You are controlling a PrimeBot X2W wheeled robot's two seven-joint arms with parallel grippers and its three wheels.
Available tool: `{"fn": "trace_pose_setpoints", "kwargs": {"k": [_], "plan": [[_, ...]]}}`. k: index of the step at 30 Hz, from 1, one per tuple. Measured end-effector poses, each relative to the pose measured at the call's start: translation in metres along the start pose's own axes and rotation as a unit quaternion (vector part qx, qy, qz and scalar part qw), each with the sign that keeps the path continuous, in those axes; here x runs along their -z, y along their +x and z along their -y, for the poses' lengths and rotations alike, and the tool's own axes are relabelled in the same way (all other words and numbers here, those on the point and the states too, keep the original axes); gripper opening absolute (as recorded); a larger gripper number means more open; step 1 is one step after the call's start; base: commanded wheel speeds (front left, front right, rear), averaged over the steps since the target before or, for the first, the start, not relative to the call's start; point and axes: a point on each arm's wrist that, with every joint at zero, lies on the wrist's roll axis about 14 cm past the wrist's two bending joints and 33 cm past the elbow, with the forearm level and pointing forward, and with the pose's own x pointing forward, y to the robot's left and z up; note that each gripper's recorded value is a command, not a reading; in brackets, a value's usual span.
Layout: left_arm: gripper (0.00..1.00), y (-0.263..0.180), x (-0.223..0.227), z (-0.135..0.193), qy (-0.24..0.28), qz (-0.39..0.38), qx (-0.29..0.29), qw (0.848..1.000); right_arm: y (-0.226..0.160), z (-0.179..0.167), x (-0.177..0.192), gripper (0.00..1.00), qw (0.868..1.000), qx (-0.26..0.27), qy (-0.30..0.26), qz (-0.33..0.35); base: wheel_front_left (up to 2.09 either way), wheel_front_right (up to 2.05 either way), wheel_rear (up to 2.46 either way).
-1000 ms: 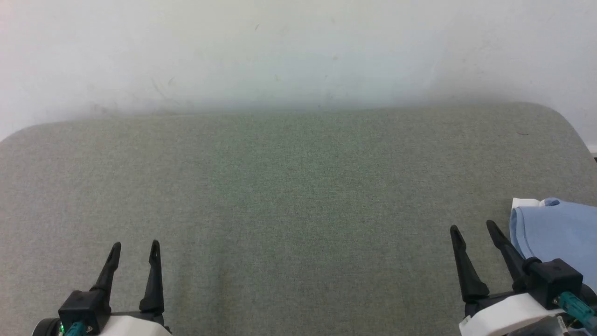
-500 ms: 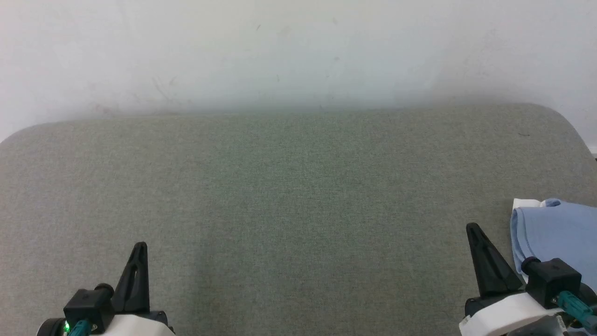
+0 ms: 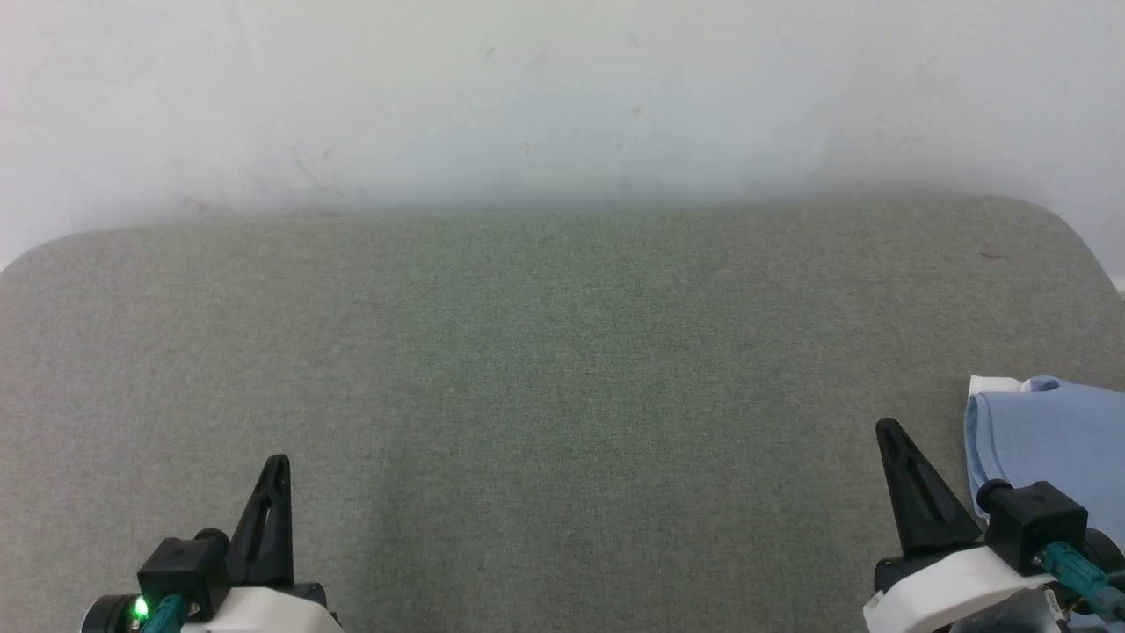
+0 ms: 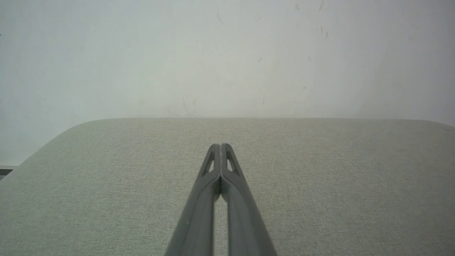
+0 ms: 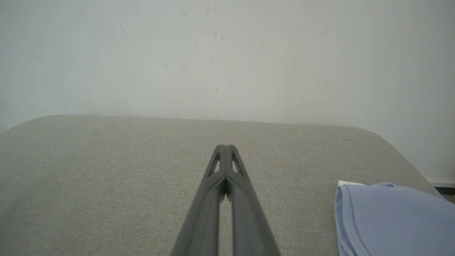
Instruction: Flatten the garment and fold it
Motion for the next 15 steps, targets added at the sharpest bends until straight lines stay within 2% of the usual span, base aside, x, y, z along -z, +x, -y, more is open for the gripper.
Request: {"fn": "trace_pose_setpoints", "kwargs": {"k": [15], "plan": [[0.0,0.003,-0.0018,0.0044,0.001,-0.003,0.001,1.0,0.0048,-0.0013,-0.0014,0.0,1.0,-0.003,-0.009,-0.001,0.0,0.0,0.0]]}}
